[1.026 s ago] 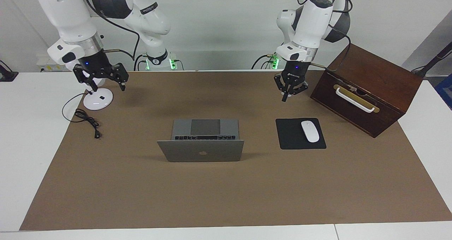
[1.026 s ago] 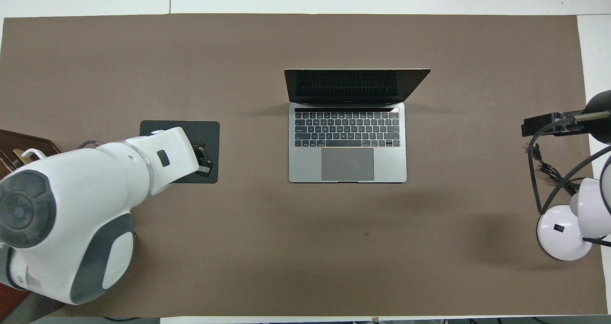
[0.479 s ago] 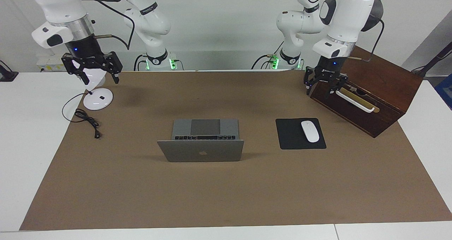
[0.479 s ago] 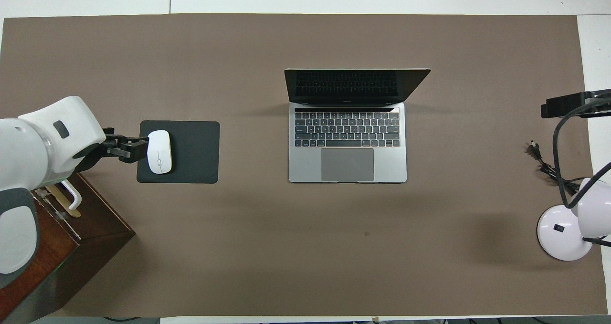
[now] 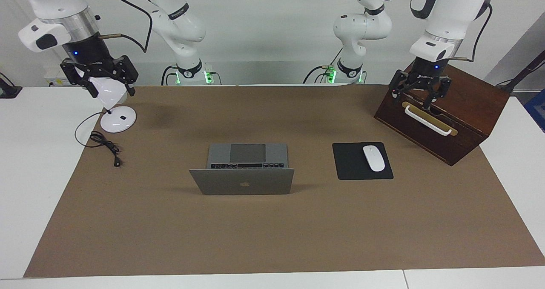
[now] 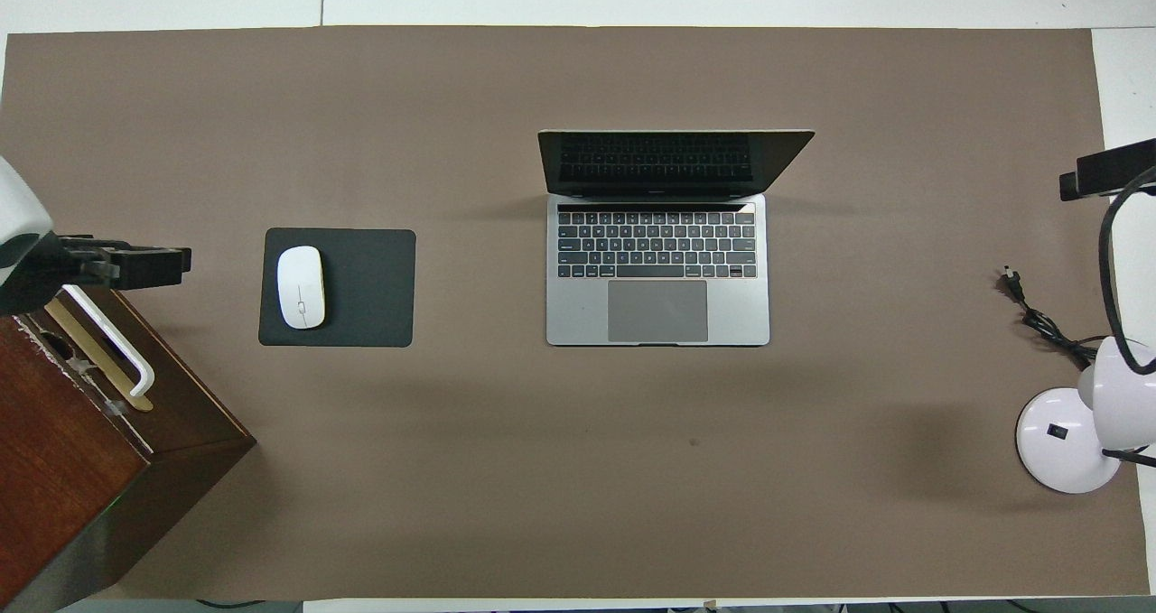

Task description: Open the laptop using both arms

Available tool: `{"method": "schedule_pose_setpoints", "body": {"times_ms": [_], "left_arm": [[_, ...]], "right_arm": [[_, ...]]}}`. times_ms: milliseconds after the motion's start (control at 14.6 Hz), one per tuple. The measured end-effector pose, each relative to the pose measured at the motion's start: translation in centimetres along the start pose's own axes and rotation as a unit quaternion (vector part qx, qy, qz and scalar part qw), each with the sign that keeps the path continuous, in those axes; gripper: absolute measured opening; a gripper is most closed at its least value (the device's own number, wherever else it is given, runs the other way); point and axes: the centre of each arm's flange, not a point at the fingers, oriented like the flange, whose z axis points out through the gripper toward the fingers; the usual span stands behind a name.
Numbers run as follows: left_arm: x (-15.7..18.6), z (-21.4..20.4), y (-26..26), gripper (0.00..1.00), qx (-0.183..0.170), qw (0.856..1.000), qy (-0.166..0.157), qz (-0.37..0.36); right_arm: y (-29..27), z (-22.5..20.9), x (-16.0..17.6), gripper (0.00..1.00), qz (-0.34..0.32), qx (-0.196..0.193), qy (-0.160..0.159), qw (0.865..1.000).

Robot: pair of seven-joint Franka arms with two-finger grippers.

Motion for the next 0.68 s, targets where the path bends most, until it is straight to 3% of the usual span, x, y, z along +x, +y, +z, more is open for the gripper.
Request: {"method": "schedule_pose_setpoints", "body": {"times_ms": [410,684], "left_arm": [[3.3,-3.6,-1.7,1.0,0.001,0.999,-0.041,-0.009],[4.5,-3.4,-2.2,1.0,-0.005,0.996,-0.088,-0.011]], "right_arm": [[-0.4,-0.2,0.9,1.0,-0.002,0.011,0.016,1.0],[-2.5,-0.1,0.9,1.0,-0.019,0.018,0.015,1.0]]}}
